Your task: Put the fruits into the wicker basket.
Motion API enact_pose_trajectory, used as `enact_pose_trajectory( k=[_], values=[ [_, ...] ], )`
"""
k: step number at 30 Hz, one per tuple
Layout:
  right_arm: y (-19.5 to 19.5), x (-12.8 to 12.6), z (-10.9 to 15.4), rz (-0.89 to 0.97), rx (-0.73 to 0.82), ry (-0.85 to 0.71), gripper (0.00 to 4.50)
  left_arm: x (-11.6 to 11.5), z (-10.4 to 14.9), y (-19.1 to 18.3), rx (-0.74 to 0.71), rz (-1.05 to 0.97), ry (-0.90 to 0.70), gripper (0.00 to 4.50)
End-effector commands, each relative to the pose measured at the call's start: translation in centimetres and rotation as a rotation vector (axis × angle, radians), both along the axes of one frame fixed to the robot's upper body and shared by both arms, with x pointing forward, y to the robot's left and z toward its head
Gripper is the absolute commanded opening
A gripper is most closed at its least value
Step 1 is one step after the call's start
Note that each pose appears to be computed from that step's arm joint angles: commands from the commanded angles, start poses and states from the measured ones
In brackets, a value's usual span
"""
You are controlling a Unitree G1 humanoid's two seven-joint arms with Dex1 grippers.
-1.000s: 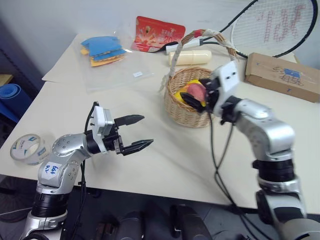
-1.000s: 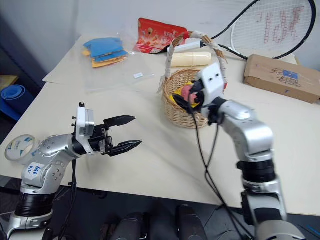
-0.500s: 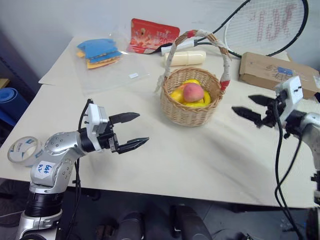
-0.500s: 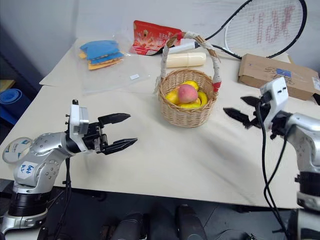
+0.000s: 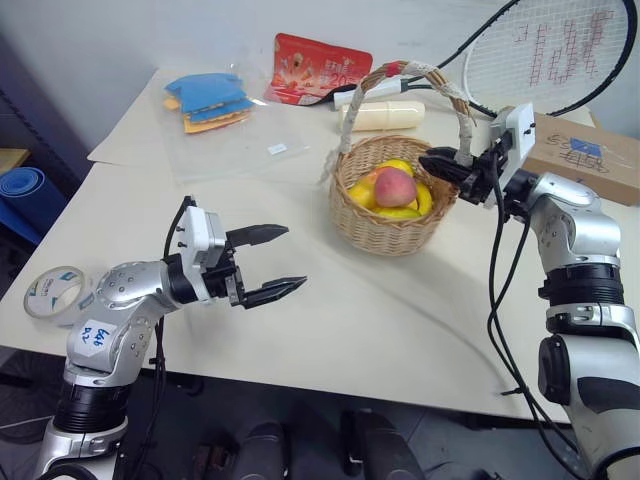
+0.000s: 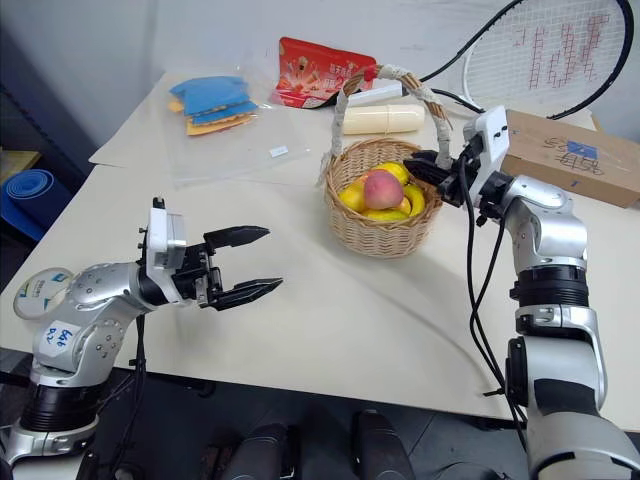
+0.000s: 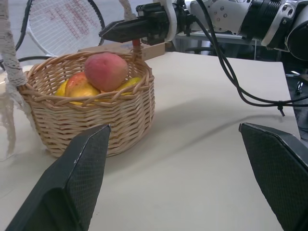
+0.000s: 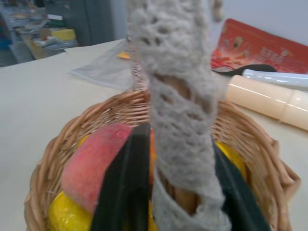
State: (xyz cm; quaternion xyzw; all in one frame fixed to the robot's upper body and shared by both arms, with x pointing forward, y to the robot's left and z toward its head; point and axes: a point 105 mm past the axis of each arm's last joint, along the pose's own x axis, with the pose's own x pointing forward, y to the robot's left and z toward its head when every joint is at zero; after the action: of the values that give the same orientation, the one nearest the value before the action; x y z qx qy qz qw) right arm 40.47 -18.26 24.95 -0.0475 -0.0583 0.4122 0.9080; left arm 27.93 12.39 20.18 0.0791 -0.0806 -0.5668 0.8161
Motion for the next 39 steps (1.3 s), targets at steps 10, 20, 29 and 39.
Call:
enact_pose_trajectory(
  k=[10,20,29,39],
  values=[
    [-6.1,-7.0,4.8,-0.208,0.095,-0.2,0.01,0.8,1.1,-1.3,-0.008,-0.109,-0.051,4.5],
    [-16.8,-15.1,2.6,-0.736,0.123,-0.283,0.01,2.0,0.8,-4.0,-0.008,-0.25,-0.053,4.5],
    [-20.5,-12.1,-3.1,-0.836,0.159,-0.183,0.01,0.8,0.3,-4.6,0.018,-0.349,-0.039,4.5],
    [-21.4,-16.0,-2.8,-0.805,-0.086,-0.141,3.08,0.0,-0.6,-3.3,0.074,-0.383,0.002,4.5]
  ],
)
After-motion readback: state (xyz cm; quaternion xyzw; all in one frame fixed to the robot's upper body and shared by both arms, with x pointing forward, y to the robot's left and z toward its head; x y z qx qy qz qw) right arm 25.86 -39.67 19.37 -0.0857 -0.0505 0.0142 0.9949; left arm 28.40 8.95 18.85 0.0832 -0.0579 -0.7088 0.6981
